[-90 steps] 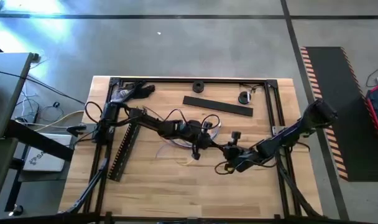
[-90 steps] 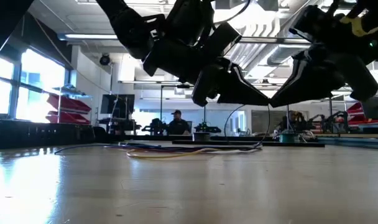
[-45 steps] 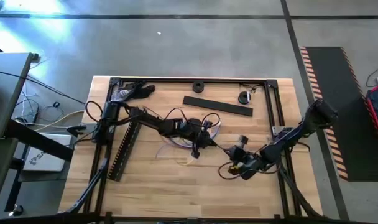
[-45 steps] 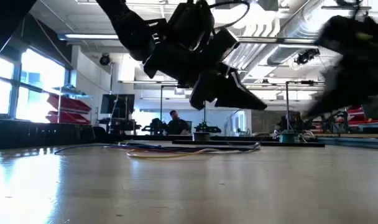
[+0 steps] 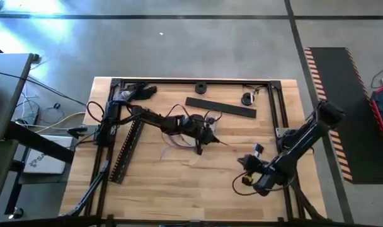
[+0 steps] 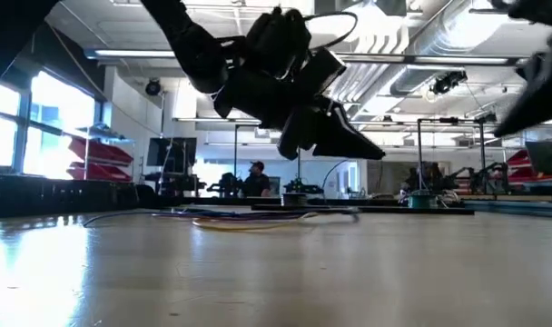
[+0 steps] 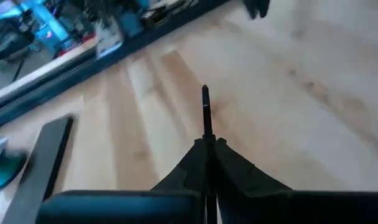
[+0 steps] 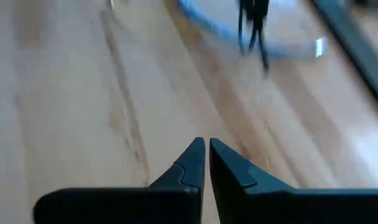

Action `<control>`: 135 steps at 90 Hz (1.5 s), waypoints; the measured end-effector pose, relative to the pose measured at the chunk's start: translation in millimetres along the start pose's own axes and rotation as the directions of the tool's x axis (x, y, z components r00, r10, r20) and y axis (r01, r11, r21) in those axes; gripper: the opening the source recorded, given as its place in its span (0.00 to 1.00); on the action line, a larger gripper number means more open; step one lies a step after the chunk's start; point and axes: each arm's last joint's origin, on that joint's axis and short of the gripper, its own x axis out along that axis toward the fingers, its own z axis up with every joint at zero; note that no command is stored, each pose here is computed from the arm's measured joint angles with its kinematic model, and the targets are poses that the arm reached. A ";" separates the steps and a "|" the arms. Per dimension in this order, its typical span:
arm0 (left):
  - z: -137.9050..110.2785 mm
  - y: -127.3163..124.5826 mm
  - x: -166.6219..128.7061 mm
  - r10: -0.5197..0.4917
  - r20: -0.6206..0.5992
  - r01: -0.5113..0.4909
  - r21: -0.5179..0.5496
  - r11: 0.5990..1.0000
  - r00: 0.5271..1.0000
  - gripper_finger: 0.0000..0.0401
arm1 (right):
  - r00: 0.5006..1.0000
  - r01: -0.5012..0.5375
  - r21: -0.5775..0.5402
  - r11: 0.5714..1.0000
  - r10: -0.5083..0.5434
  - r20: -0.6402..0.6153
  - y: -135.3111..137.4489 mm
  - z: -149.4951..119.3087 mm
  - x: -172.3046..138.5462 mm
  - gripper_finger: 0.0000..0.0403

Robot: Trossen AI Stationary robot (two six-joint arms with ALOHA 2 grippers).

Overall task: Ziptie cables
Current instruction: Insert the right cable zip tie into the cable wires

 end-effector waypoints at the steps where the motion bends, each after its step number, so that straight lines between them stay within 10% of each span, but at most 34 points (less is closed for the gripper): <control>1: 0.4 -0.6 0.2 -0.002 0.002 0.002 0.001 1.000 1.000 0.00 | 1.000 0.001 -0.007 1.000 0.000 0.004 -0.1 1.2 1.1 0.09; 39: 6.7 -9.3 2.4 -0.021 0.024 0.021 -0.003 1.000 0.999 0.00 | 1.000 0.019 -0.121 0.992 -0.019 0.003 -19.5 37.5 43.4 0.51; 135: 6.9 -9.7 2.5 -0.025 0.026 0.025 -0.017 1.000 0.999 0.00 | 0.998 -0.040 -0.184 0.982 0.032 -0.047 -17.4 39.7 64.6 0.02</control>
